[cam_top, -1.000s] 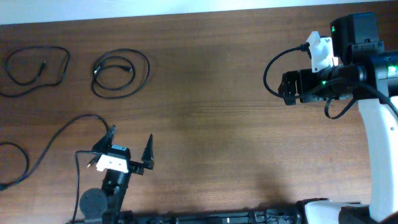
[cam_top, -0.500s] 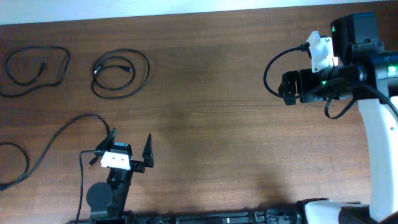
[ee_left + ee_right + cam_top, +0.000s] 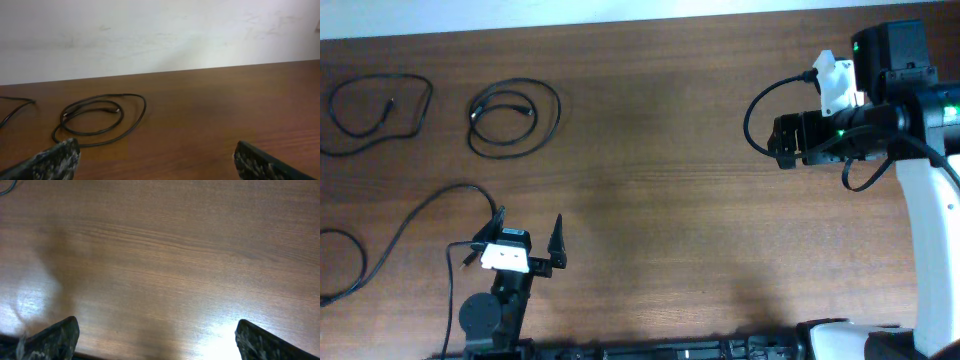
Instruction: Untangle cables
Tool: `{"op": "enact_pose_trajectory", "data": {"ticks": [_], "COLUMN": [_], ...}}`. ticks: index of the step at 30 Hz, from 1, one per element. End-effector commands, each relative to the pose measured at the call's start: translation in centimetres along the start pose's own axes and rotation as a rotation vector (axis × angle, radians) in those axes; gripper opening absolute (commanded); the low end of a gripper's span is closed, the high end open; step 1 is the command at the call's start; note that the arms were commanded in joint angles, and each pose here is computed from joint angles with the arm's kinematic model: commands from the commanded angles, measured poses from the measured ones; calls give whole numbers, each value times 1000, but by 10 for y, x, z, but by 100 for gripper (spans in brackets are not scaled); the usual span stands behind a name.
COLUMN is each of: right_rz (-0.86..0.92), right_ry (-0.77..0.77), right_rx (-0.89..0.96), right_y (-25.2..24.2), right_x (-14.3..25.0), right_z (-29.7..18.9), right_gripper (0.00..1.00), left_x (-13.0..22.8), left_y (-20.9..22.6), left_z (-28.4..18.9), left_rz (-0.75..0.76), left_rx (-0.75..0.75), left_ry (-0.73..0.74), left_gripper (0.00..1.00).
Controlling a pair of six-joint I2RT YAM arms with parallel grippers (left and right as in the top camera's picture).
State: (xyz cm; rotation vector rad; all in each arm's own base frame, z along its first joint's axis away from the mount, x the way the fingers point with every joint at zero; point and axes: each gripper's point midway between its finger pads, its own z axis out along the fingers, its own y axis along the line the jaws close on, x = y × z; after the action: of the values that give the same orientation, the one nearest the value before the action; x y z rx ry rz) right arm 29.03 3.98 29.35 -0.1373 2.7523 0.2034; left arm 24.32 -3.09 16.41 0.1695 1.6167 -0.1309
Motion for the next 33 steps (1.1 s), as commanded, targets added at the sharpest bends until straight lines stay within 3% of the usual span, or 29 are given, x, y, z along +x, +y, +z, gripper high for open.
{"op": "enact_pose_trajectory", "data": {"ticks": [1,27,29,33], "right_rz": [4,-3,-28,-79], "right_ry": [-22,-19,-46,-260], "right_rx": [-5,62,93,103], "right_y": [1,-10,-15,-14], "right_x": [-2,-2,-8,-42], "right_z": [-6,-6,-8,-22], "right_gripper": [99,99,99,99], "left_x": [3,3,3,3], "left_y": [0,0,0,0], "left_z": [0,0,0,0], "left_rz": [8,8,8,8], "left_rx": [-5,-5,-5,-5], "left_ry": [4,4,4,4], "left_gripper": [99,99,99,99]}}
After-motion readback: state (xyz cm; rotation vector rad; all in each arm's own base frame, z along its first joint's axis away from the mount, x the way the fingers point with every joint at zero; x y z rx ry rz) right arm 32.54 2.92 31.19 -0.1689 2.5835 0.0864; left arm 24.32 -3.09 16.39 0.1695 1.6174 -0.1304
